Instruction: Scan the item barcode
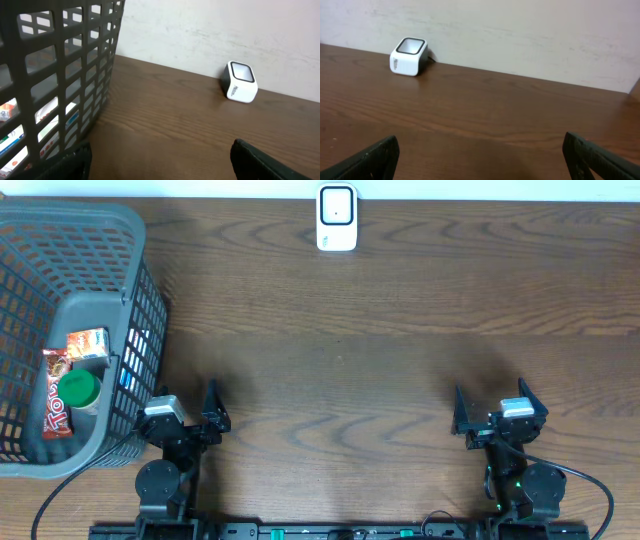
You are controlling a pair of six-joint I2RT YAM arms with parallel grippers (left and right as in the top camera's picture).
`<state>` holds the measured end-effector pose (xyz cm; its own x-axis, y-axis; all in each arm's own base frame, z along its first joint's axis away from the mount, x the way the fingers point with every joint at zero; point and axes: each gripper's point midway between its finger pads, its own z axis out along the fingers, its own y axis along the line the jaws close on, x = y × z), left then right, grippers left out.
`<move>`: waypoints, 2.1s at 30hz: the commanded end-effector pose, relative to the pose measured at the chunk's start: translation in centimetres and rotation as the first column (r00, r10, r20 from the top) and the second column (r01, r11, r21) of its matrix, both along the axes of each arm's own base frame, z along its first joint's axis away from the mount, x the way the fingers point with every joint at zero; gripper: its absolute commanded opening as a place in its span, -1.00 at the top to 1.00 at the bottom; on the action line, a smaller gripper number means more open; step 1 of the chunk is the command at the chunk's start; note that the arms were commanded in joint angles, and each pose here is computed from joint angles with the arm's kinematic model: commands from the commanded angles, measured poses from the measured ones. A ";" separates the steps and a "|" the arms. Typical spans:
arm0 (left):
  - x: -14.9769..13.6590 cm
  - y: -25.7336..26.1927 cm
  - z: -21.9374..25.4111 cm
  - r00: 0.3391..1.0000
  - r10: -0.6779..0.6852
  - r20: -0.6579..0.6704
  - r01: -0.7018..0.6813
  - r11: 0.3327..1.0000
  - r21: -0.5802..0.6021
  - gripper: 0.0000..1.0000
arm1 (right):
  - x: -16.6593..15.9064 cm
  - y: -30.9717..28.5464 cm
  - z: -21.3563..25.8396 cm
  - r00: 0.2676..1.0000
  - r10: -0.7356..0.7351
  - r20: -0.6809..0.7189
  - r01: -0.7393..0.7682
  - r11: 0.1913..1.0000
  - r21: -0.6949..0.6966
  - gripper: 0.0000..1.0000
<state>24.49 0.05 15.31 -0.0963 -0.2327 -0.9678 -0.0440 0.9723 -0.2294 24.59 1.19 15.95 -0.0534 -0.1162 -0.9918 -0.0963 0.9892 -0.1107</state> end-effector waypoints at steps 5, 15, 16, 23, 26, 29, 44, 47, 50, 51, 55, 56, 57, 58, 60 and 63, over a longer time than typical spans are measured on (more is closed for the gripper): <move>-0.1 0.4 -1.7 0.998 0.024 -0.051 -0.024 1.000 0.009 -0.74 | 0.0 0.1 -0.1 1.000 0.001 -0.002 -0.001 1.000 0.011 -0.98; -0.1 0.4 -1.7 0.998 0.024 -0.051 -0.024 1.000 0.009 -0.74 | 0.0 0.1 -0.1 1.000 0.000 -0.002 0.000 1.000 0.011 -0.98; -0.1 0.4 -1.7 0.998 0.024 -0.051 -0.024 1.000 0.009 -0.74 | 0.0 0.1 -0.1 1.000 0.000 -0.002 0.000 1.000 0.011 -0.98; -0.1 0.4 -1.6 0.998 0.024 -0.050 -0.024 1.000 0.009 -0.74 | 0.0 0.1 -0.1 1.000 0.000 -0.002 0.000 1.000 0.011 -0.99; -0.1 0.6 -1.6 0.998 0.036 -0.047 -0.035 0.999 0.011 -0.74 | 0.0 0.1 -0.1 1.000 0.000 -0.002 0.000 1.000 0.011 -0.99; -0.1 0.6 -1.6 0.998 0.035 -0.047 -0.035 0.999 0.010 -0.74 | 0.0 0.1 -0.1 1.000 0.000 -0.002 0.000 1.000 0.011 -0.99; -1.9 -7.9 1.1 0.887 -0.462 0.010 0.461 0.886 0.039 -0.74 | 0.0 0.1 -0.1 1.000 0.000 -0.002 0.000 1.000 0.011 -0.99; -2.4 -8.7 2.7 0.861 -0.509 0.024 0.508 0.861 0.040 -0.74 | 0.0 0.1 -0.1 1.000 0.000 -0.002 0.000 1.000 0.011 -0.98; -2.4 -8.7 5.5 0.860 -0.509 0.037 0.507 0.860 0.047 -0.74 | 0.0 0.1 -0.1 1.000 0.000 -0.002 0.000 1.000 0.011 -0.99; -2.5 -8.9 6.8 0.852 -0.521 0.043 0.519 0.853 0.051 -0.74 | 0.0 0.1 -0.1 1.000 0.000 -0.002 0.000 1.000 0.011 -0.99; -2.8 -10.5 12.3 0.794 -0.605 0.052 0.603 0.796 0.050 -0.74 | 0.0 0.1 -0.1 1.000 0.000 -0.002 0.000 1.000 0.011 -0.99; -2.6 -10.6 13.6 0.791 -0.610 0.035 0.609 0.792 0.037 -0.74 | 0.0 0.1 -0.1 1.000 0.000 -0.002 0.000 1.000 0.011 -0.99; -2.3 -10.6 14.7 0.793 -0.610 0.016 0.609 0.793 0.022 -0.74 | 0.0 0.1 -0.1 1.000 0.000 -0.002 0.000 1.000 0.011 -0.99; -2.0 -10.5 15.9 0.794 -0.608 -0.014 0.608 0.794 0.003 -0.74 | 0.0 0.1 -0.1 1.000 0.000 -0.002 0.000 1.000 0.011 -0.99; -1.3 -10.1 18.0 0.809 -0.582 -0.086 0.582 0.813 -0.023 -0.74 | 0.0 0.1 -0.1 1.000 0.000 -0.002 0.000 1.000 0.011 -0.98; -0.9 -9.2 20.6 0.812 -0.541 -0.220 0.564 0.824 0.052 -0.74 | 0.0 0.1 -0.1 1.000 0.000 -0.002 0.000 1.000 0.011 -0.99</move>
<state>23.12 -9.52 31.94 -0.4043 -0.0924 -0.9100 0.4548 0.8429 -0.2876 24.60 1.15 15.91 -0.0552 -0.1158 -0.9917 -0.0942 0.9894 -0.1103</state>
